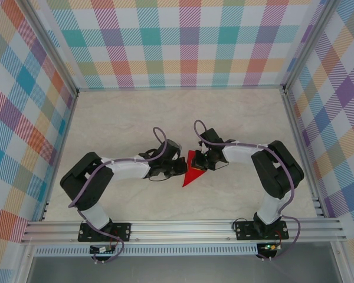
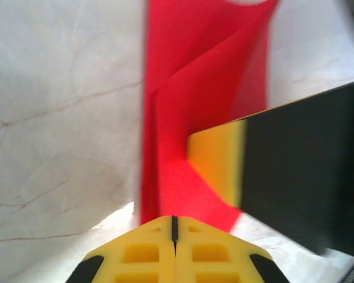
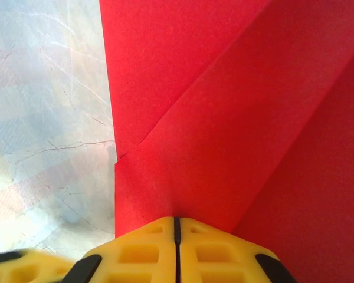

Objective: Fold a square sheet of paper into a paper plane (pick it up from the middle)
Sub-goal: Fourth fold the wing at the center of the table.

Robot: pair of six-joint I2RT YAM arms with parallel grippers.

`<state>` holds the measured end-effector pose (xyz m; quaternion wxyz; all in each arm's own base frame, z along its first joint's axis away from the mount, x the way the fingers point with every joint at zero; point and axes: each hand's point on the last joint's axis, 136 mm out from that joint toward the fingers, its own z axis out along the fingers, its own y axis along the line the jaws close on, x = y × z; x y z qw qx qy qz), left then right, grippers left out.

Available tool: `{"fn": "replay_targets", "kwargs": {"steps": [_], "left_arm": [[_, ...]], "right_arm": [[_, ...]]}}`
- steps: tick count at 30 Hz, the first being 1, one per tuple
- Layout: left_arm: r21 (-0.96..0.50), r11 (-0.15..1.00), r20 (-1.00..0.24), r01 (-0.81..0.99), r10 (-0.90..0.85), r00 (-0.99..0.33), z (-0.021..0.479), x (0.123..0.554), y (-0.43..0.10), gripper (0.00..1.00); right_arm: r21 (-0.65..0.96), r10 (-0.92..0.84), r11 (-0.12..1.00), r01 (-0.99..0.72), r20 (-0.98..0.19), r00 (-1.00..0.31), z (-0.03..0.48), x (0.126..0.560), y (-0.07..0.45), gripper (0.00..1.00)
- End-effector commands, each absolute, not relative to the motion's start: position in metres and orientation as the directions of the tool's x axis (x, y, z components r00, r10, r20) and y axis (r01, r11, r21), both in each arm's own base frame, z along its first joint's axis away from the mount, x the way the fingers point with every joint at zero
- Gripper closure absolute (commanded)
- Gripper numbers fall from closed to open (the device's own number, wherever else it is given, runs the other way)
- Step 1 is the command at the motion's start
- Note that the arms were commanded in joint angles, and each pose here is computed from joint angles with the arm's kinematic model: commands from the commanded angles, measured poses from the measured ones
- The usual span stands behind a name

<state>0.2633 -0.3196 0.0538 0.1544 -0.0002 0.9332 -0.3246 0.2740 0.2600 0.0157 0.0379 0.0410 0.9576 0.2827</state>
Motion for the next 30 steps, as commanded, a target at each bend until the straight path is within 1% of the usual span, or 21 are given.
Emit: {"fn": "replay_targets", "kwargs": {"steps": [1, 12, 25, 30], "left_arm": [[-0.603, 0.788, -0.354, 0.126, -0.123, -0.927, 0.073, 0.271, -0.316, 1.00], [-0.634, 0.764, -0.254, 0.116, -0.065, -0.965, 0.044, 0.264, -0.335, 1.00], [-0.642, 0.757, -0.270, 0.125, -0.070, -0.960, 0.044, 0.268, -0.338, 1.00], [-0.617, 0.779, -0.260, 0.113, -0.066, -0.963, 0.032, 0.270, -0.337, 1.00]], "right_arm": [[0.488, 0.088, 0.869, 0.076, -0.001, -0.996, -0.007, 0.260, 0.246, 0.94], [0.504, 0.078, 0.861, 0.070, 0.005, -0.997, -0.007, 0.261, 0.250, 0.94], [0.531, 0.050, 0.846, 0.047, 0.009, -0.999, -0.005, 0.258, 0.256, 0.93], [0.538, 0.048, 0.842, 0.046, 0.009, -0.999, -0.004, 0.258, 0.257, 0.93]]}}
